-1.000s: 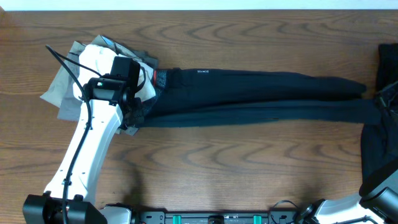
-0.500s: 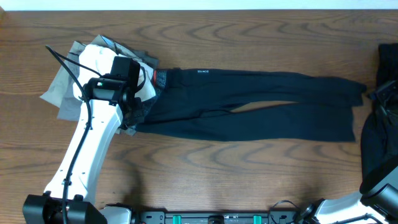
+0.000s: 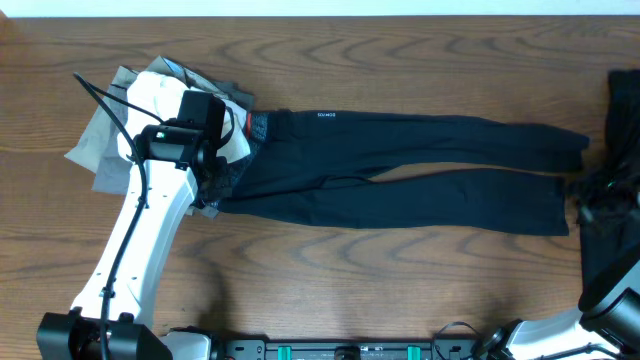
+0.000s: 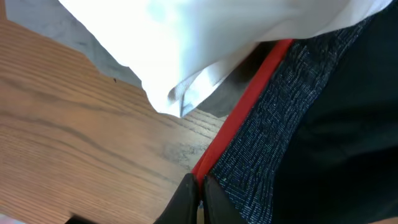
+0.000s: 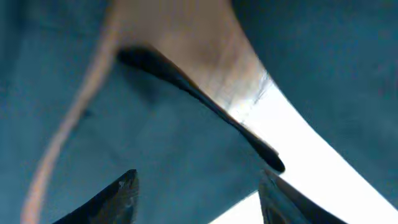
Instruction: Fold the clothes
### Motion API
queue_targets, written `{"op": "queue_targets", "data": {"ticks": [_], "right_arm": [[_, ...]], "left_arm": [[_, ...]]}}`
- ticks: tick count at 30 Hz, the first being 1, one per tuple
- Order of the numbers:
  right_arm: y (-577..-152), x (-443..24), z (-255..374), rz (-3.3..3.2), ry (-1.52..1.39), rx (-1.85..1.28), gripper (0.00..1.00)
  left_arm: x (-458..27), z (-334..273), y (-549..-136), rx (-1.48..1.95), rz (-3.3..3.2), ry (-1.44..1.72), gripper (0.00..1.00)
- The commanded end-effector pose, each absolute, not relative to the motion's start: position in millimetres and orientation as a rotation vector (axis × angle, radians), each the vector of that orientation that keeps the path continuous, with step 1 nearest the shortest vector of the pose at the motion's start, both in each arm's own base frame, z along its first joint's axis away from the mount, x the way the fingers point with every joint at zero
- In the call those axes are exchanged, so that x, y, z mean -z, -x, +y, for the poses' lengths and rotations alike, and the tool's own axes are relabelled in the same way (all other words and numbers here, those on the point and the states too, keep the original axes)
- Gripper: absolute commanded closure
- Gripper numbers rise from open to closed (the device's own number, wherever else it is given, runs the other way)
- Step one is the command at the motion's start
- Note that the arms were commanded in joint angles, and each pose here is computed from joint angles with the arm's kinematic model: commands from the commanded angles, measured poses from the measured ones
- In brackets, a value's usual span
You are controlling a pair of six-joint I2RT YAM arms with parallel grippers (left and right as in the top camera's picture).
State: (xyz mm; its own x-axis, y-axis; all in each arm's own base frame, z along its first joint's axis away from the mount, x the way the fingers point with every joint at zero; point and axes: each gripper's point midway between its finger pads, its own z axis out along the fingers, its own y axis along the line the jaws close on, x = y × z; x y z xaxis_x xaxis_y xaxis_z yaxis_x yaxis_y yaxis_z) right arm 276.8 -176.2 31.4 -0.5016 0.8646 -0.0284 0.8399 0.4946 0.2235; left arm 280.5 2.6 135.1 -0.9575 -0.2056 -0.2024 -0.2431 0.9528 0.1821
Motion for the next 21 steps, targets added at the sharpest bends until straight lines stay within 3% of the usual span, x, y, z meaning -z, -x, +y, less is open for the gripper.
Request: {"op": "queue_targets", "data": {"ticks": [1,5,8,12,15,16,21], "right_arm": [[-265,-11,-160,2.624,-1.518,-0.303,0.34],[-258,4,-156,2.603,-1.555,-0.295,0.32],[-259,7,-157,2.585,-1.557,-0.289,0.39],[-255,9,-163,2.575,-1.593,-0.234,0.66],[-250,9,-161,2.59,-1.611,-0.227,0.94],[-248,9,-162,2.594,-1.62,-0.217,0.99],[-236,-13,-185,2.581,-1.691,-0.102,0.99]], "left_arm": [[-139,7,-284,-0.329,2.905,0.35,0.94],[-139,7,-284,-0.33,2.905,0.35,0.94],[-139,7,-284,-0.33,2.905,0.35,0.94],[-139,7,-284,-0.33,2.905,0.35,0.94],[-139,7,-283,-0.33,2.906,0.348,0.94],[-139,7,-283,-0.331,2.907,0.347,0.94],[-139,7,-280,-0.337,2.92,0.338,0.94]]}}
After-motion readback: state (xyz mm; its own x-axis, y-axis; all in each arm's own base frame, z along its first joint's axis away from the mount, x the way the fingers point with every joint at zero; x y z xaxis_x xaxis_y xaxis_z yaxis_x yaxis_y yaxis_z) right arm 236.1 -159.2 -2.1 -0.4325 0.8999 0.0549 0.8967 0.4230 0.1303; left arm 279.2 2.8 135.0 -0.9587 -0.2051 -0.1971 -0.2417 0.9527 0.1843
